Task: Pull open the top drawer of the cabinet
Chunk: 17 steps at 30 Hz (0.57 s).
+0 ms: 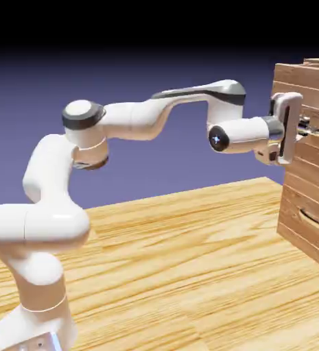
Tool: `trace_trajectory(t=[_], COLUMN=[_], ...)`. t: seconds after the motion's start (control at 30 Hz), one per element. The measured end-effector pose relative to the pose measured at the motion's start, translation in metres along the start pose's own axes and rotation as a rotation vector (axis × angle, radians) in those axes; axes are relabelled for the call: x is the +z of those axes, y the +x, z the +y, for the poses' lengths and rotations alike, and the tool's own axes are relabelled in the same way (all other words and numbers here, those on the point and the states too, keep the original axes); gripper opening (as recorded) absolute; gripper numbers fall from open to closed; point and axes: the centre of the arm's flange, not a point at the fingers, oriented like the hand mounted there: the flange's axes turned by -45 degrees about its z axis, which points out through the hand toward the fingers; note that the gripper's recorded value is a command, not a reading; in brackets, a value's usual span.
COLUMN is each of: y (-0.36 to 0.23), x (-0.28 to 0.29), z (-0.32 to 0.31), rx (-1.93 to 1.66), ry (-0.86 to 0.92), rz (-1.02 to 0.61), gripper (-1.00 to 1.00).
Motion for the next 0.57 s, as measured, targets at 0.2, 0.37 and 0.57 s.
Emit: trace_trajectory(t=[0.2, 0.37, 0.57], y=[0.000, 0.000, 0.000], x=[-0.058, -0.112, -0.153], z=[0.000, 0.000, -0.001], rx=[0.000, 0.000, -0.002], ry=[0.000, 0.001, -0.001], rz=[0.000, 0.000, 0.000], gripper=[-1.00, -1.00, 1.00])
